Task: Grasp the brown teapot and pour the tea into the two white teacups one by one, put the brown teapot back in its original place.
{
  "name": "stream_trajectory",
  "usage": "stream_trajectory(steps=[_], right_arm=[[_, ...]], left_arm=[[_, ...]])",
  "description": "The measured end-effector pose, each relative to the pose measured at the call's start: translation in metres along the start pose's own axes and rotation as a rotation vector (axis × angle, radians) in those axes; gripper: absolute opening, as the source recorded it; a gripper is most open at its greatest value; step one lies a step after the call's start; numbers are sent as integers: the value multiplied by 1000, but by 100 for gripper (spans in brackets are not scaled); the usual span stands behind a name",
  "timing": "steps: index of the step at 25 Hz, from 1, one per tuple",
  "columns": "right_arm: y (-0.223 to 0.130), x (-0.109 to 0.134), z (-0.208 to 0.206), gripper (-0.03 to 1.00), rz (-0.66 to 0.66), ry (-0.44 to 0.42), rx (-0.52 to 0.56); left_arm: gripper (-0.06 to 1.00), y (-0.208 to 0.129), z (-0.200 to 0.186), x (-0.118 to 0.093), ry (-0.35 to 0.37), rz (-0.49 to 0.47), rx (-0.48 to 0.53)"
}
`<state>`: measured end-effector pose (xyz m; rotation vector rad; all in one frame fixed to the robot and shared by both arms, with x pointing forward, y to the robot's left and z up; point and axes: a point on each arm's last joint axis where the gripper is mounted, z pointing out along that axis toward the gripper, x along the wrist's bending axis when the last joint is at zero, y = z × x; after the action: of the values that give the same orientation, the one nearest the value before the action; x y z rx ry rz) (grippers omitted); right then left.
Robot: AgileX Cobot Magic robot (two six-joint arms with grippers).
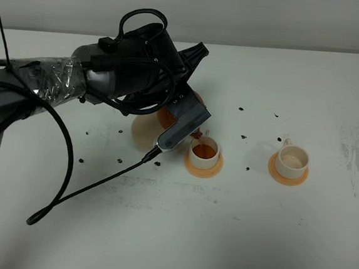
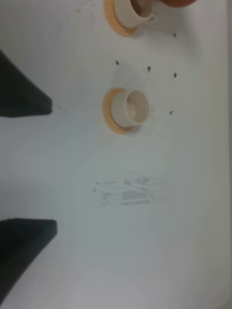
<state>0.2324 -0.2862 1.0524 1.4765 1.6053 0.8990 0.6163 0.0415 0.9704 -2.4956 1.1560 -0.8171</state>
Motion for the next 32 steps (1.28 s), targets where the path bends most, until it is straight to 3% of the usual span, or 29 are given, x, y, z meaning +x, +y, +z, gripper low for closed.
stream_trajectory(steps=[32], right_arm=[[0,0,0,49,0,0,0]], left_arm=[[12,3,-3,7,55,93,35]])
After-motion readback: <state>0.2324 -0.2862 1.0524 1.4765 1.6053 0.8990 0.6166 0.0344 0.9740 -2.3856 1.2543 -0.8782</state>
